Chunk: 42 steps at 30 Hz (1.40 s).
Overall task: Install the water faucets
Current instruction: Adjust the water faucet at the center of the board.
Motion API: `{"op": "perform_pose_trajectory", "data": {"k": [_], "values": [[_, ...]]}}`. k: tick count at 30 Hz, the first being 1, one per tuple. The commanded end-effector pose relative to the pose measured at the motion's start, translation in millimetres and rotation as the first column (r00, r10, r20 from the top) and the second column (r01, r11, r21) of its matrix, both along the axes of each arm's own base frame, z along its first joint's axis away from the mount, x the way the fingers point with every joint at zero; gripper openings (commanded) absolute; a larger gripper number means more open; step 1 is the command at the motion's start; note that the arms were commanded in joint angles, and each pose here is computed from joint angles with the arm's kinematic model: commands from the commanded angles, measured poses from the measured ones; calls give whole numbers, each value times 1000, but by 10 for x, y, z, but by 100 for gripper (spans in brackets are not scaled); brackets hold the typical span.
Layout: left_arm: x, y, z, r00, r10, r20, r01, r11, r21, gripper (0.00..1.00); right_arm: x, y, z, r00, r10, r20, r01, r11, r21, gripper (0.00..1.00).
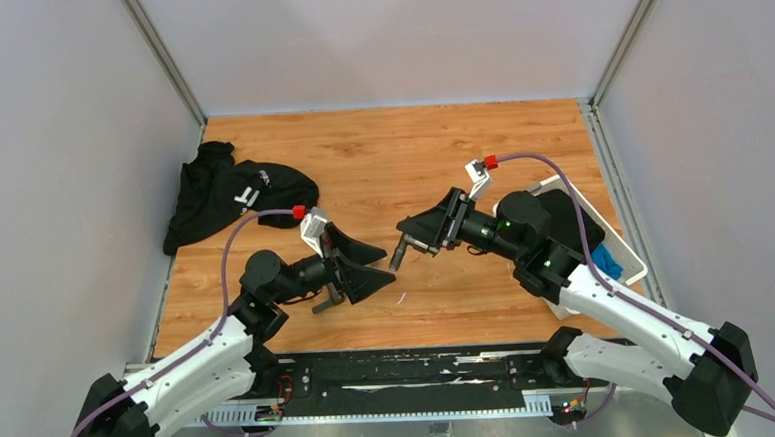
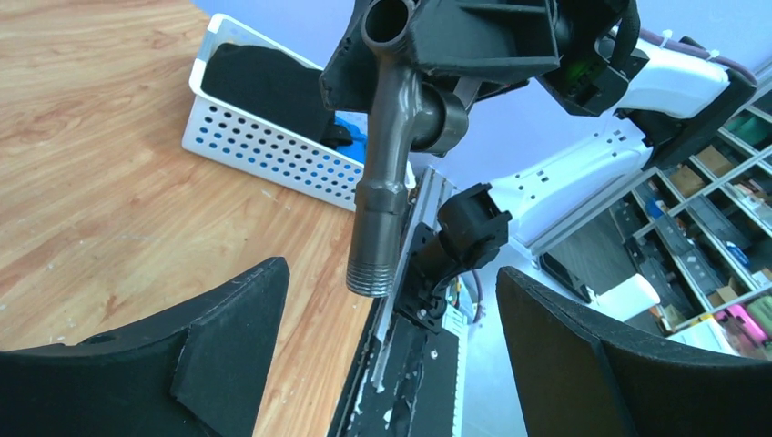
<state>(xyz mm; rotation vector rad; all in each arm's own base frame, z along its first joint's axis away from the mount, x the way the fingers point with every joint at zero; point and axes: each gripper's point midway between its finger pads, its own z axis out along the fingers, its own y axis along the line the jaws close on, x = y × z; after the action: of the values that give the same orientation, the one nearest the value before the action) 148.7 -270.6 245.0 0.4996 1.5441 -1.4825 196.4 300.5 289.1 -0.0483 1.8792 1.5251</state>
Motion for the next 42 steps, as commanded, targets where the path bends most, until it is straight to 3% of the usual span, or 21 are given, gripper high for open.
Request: {"op": "perform_pose_trajectory", "data": {"k": [1, 7, 10, 12, 18, 21, 22, 26, 29, 35, 38, 42], "values": [[-40, -72, 143, 998, -39, 57, 42, 998, -56, 89, 21, 13, 412, 998, 2, 56, -8, 994, 109, 0], [-30, -179, 211, 997, -74, 37, 78, 991, -112, 85, 12, 37, 435, 998, 16, 60, -23, 992, 121, 0], [-21, -201, 252, 996, -84, 25, 87, 984, -154, 74, 5, 46, 418, 998, 21, 53, -28, 992, 124, 0], [-19, -218, 265, 995, -97, 7, 97, 980, -175, 60, 9, 43, 397, 999, 20, 50, -25, 992, 120, 0], [-38, -269, 269, 990, -136, -22, 131, 977, -166, 0, -5, 8, 362, 998, 12, 60, -17, 995, 98, 0], [-15, -276, 188, 993, -121, -16, 119, 990, -77, 0, -53, -26, 325, 997, 25, 67, -28, 999, 47, 0], [-1, -269, 170, 994, -109, -9, 109, 993, -35, 0, -79, -51, 316, 997, 30, 74, -32, 999, 17, 4], [30, -167, 25, 995, -93, 35, 83, 968, 236, 0, -259, -145, 334, 980, 130, 150, -115, 988, -103, 56], [-119, -77, 3, 976, -207, 67, 167, 909, 382, 0, -507, -221, 385, 930, 292, 226, -241, 944, -227, 79], [-382, 43, 33, 915, -401, 41, 326, 797, 508, 0, -784, -357, 411, 810, 525, 262, -386, 813, -436, 84], [-423, 73, 94, 900, -435, 41, 350, 773, 529, 0, -898, -357, 428, 747, 606, 274, -454, 766, -455, 85], [-459, 94, 169, 892, -450, 47, 359, 766, 534, 0, -900, -306, 319, 724, 641, 254, -493, 739, -460, 86]]}}
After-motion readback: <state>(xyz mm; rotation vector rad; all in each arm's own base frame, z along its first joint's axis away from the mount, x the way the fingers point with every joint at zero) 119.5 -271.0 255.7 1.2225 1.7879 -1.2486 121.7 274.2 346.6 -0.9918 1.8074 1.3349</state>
